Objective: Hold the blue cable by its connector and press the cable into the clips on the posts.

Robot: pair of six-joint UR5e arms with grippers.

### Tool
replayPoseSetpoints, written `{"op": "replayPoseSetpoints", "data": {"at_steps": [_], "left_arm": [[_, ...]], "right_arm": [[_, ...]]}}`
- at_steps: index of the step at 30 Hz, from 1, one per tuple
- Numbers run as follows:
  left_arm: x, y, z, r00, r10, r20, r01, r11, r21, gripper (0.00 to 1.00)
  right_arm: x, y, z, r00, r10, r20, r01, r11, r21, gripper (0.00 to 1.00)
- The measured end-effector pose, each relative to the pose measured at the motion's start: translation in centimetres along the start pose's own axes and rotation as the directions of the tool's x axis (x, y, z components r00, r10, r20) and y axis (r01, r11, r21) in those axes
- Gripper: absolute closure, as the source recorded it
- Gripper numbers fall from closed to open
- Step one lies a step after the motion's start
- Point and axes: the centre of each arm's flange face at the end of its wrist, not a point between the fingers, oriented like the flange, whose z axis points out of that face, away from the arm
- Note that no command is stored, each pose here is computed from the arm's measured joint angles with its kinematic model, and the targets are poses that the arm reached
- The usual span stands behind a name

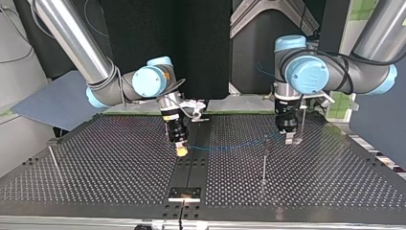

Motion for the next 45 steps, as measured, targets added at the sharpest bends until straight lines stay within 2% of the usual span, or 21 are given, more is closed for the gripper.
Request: {"op": "replayPoseSetpoints", "data": {"at_steps": [7,16,25,45], "left_arm": [[0.0,-0.5,-2.6,1.0,0.002,0.005,-0.002,0.9995,0.031,0.0],[-2.1,-1.5,-4.9,0.9984,-0.013,0.056,0.008,0.9949,0.101,0.0],[-2.1,-2.0,-5.0,0.9984,-0.015,0.054,0.008,0.9906,0.137,0.0],[-1.6,-2.2,-4.7,0.9991,-0.008,0.043,0.002,0.9892,0.147,0.0]], "right_arm": [[0.0,-0.1,0.0,1.0,0.0,0.0,0.0,1.0,0.002,1.0],[0.0,-0.2,-0.1,1.0,0.0,0.002,0.0,1.0,0.003,1.0],[0.0,-0.3,-0.1,1.0,0.0,0.001,0.0,1.0,0.004,1.0],[0.0,-0.6,-0.2,1.0,0.002,0.003,-0.002,1.0,0.007,1.0]]}}
